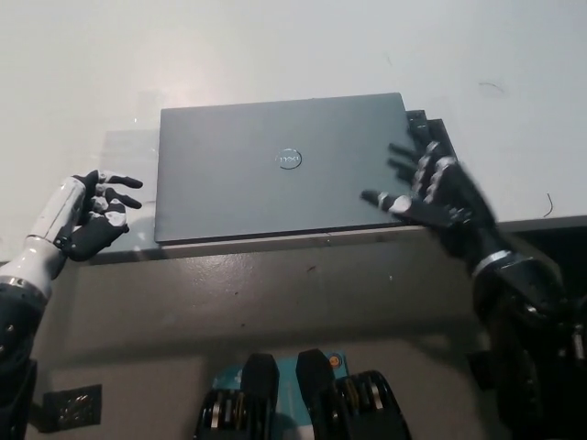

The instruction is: The robot uses its right hand to push down on the lid of a laptop kept in the middle of the desk to close it

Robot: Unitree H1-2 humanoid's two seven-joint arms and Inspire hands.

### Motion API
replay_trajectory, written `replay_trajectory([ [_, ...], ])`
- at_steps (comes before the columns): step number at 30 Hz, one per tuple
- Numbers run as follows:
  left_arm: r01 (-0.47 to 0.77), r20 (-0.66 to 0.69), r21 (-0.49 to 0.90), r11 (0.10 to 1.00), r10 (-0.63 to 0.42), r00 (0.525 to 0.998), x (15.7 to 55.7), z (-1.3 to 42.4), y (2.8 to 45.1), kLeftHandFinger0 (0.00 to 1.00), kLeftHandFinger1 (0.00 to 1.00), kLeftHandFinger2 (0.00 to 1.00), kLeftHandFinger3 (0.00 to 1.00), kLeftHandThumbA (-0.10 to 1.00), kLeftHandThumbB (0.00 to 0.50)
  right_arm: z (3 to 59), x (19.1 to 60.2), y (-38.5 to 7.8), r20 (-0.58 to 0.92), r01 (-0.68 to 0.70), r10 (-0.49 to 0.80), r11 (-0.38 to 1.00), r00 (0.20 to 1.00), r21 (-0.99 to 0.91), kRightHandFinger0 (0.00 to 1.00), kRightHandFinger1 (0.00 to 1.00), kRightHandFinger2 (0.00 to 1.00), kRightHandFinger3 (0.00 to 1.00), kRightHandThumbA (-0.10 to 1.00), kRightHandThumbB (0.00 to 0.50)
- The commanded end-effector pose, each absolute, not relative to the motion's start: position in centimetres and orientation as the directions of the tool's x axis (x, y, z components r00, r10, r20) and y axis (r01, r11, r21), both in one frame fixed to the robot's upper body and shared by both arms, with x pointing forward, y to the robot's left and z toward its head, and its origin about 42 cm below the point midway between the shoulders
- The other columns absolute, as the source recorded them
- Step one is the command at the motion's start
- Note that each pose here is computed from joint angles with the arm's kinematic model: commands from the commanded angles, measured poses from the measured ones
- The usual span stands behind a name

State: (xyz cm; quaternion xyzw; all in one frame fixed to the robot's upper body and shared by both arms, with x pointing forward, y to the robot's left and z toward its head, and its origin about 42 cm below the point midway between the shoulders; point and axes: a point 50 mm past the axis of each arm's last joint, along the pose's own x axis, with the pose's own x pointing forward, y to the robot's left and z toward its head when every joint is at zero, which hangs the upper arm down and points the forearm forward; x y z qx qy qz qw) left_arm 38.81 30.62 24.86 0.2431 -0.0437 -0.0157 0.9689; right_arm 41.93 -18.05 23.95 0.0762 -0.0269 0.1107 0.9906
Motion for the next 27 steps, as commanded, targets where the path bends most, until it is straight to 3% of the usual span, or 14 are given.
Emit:
replay_trajectory([
  [1,-0.021,0.127,0.498,0.867,-0.049,0.991,38.8,26.5,31.6,0.26,0.35,0.49,0.59,-0.08,0.004,28.0,41.1,-19.5,0.192,-0.244,0.216,0.961,0.957,0.134,0.95,0.87,0.85,1.0,1.0,0.33],
  [4,-0.022,0.122,0.499,0.867,-0.045,0.992,38.7,26.5,31.7,0.25,0.34,0.49,0.6,-0.07,0.006,28.9,39.8,-21.1,0.239,-0.217,0.183,0.968,0.954,0.128,0.96,0.87,0.83,0.99,1.0,0.344],
  [6,-0.023,0.117,0.5,0.866,-0.041,0.992,38.7,26.2,31.7,0.25,0.35,0.51,0.6,-0.04,0.008,28.9,38.8,-22.4,0.256,-0.186,0.148,0.974,0.955,0.13,0.97,0.87,0.83,1.0,1.0,0.308],
  [11,-0.025,0.115,0.493,0.87,-0.037,0.993,38.5,26.1,31.7,0.27,0.36,0.52,0.61,-0.05,0.001,28.1,36.8,-24.6,0.257,-0.145,0.105,0.98,0.961,0.14,1.0,0.9,0.87,1.0,1.0,0.273],
  [15,-0.027,0.118,0.5,0.866,-0.037,0.992,38.6,26.4,31.7,0.24,0.35,0.53,0.63,-0.03,0.002,26.1,34.7,-26.7,0.219,-0.1,0.059,0.979,0.974,0.179,1.0,0.92,0.9,1.0,1.0,0.275],
  [18,-0.025,0.118,0.496,0.868,-0.039,0.992,38.6,26.3,31.8,0.27,0.37,0.53,0.64,-0.03,0.0,24.4,33.6,-28.1,0.17,-0.053,0.022,0.982,0.985,0.179,1.0,0.97,0.92,1.0,1.0,0.32],
  [27,-0.033,0.129,0.497,0.867,-0.036,0.991,38.5,26.2,31.8,0.26,0.35,0.49,0.59,-0.04,0.004,20.2,31.0,-31.1,0.101,0.059,-0.084,0.972,0.991,0.228,1.0,0.94,0.92,1.0,1.0,0.288],
])
